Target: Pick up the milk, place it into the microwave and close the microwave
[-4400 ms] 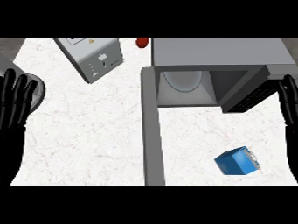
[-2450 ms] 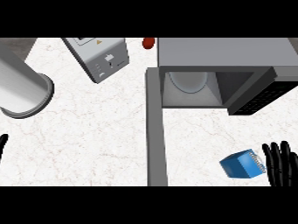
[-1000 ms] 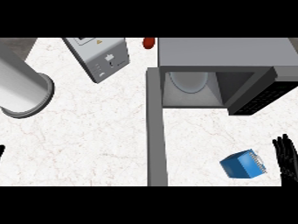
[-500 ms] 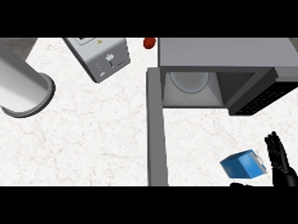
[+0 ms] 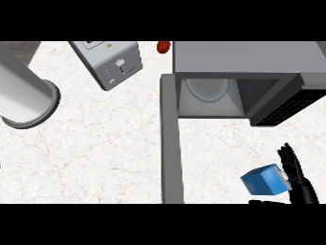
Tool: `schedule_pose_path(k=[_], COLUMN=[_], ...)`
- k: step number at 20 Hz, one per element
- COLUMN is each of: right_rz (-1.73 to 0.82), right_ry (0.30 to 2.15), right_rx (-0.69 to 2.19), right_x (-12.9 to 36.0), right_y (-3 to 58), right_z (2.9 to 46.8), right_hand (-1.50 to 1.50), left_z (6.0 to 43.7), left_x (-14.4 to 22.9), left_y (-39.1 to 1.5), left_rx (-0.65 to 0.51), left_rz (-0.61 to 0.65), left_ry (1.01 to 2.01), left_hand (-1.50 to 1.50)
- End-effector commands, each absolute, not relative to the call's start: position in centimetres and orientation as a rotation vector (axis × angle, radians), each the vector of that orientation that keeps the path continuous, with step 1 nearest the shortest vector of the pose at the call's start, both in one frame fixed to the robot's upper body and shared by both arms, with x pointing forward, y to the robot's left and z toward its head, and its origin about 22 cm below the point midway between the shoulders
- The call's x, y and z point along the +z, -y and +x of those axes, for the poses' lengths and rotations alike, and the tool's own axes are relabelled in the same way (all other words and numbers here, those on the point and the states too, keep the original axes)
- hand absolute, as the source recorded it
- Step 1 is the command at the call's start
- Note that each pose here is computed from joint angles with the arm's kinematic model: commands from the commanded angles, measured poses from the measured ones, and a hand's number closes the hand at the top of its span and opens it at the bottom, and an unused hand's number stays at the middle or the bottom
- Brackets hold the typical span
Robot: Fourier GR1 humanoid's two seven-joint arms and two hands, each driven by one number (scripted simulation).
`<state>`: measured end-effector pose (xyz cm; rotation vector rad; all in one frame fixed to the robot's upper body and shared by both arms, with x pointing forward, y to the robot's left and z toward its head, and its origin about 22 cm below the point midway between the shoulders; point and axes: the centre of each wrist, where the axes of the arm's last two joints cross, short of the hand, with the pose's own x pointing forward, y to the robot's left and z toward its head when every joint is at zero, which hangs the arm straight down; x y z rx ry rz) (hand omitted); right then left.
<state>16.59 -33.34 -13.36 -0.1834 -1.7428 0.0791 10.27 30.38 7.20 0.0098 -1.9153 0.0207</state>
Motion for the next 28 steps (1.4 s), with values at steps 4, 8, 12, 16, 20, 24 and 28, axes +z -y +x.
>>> schedule_pose_path(k=[4, 8, 12, 16, 20, 24, 28], right_rz=[-0.169, -0.164, -0.095, 0.03, 0.056, 0.163, 0.319], right_ry=[1.734, 1.768, 1.804, 1.817, 1.852, 1.847, 1.835], right_rx=[0.046, 0.022, -0.046, -0.092, -0.165, -0.176, -0.135], right_x=[-15.0, -15.7, -15.2, -15.3, -16.4, -15.6, -15.1], right_y=[34.0, 34.5, 33.7, 32.6, 33.6, 31.5, 29.3], right_z=[17.6, 18.0, 18.9, 19.9, 16.8, 18.5, 18.0], right_hand=[-1.5, -1.5, -1.5, 1.5, 1.5, 1.5, 1.5], left_z=[11.1, 10.6, 9.8, 10.8, 11.3, 10.4, 10.5], left_x=[6.6, 5.1, 6.9, 7.0, 5.2, 6.9, 6.3], left_y=[-29.2, -30.5, -32.1, -30.6, -30.0, -31.1, -30.6], left_rx=[0.02, 0.018, 0.025, 0.024, 0.015, 0.026, 0.036], left_rz=[-0.01, -0.014, 0.001, -0.006, -0.012, 0.002, 0.028], left_ry=[1.929, 1.905, 1.922, 1.919, 1.914, 1.919, 1.908], left_hand=[-1.5, -1.5, -1.5, -1.5, -1.5, -1.5, -1.5])
